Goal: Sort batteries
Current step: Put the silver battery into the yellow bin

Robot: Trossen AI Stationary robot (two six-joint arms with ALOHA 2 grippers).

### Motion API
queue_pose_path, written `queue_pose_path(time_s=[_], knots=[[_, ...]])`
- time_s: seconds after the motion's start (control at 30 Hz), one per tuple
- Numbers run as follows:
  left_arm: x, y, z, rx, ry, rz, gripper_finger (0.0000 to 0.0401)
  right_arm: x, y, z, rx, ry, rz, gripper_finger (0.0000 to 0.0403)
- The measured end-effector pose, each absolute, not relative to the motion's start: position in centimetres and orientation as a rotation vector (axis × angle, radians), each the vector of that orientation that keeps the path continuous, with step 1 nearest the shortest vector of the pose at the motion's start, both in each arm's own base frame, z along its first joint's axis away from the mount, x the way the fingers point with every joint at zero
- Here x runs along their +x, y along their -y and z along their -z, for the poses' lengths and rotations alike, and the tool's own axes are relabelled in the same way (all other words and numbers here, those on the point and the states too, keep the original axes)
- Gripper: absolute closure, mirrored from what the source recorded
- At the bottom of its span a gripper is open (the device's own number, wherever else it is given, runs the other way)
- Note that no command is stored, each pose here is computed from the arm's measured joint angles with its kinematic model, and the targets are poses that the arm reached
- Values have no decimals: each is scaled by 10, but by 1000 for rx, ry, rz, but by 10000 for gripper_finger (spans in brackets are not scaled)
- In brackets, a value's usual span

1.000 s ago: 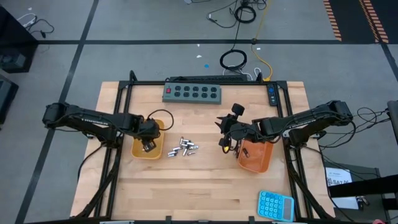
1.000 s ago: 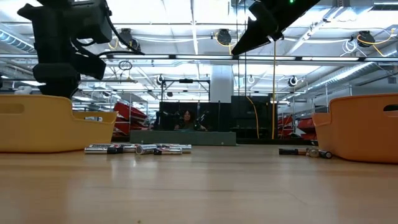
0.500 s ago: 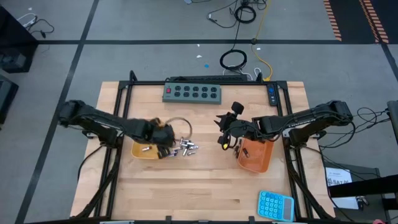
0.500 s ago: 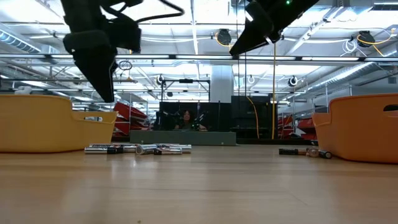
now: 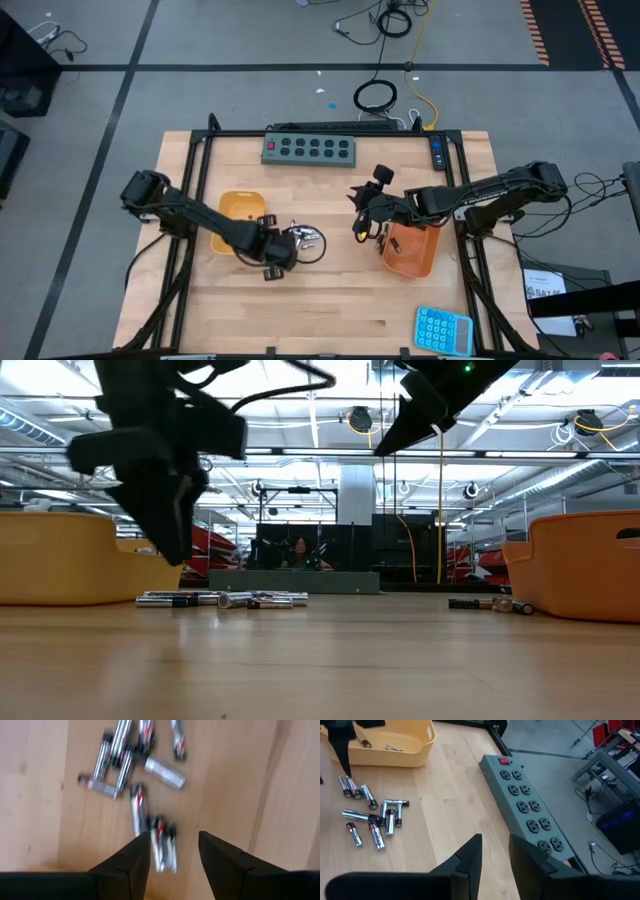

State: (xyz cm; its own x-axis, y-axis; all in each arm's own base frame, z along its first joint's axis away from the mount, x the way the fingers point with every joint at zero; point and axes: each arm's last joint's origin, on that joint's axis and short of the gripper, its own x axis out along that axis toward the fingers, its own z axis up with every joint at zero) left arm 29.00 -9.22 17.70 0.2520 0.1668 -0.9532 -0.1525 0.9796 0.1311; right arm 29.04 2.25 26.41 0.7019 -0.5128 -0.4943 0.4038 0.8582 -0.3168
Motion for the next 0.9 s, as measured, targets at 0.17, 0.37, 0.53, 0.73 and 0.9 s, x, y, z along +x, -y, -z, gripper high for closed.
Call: queue_pose_path(time_s=[0.17, 0.37, 0.53, 0.73, 0.9], knots=[[300, 80, -179, 3, -1237, -235, 226, 291, -23, -264, -191, -604, 513, 312], [306, 54, -179, -16, -1244, -271, 226, 291, -23, -264, -196, -606, 512, 312], [309, 46, -173, -38, -1266, -284, 226, 290, -23, -264, -208, -612, 509, 312], [313, 57, -159, -47, -1292, -263, 226, 290, -22, -264, -215, -616, 508, 312], [312, 57, -154, -40, -1314, -271, 226, 290, -22, -264, -218, -610, 510, 312]])
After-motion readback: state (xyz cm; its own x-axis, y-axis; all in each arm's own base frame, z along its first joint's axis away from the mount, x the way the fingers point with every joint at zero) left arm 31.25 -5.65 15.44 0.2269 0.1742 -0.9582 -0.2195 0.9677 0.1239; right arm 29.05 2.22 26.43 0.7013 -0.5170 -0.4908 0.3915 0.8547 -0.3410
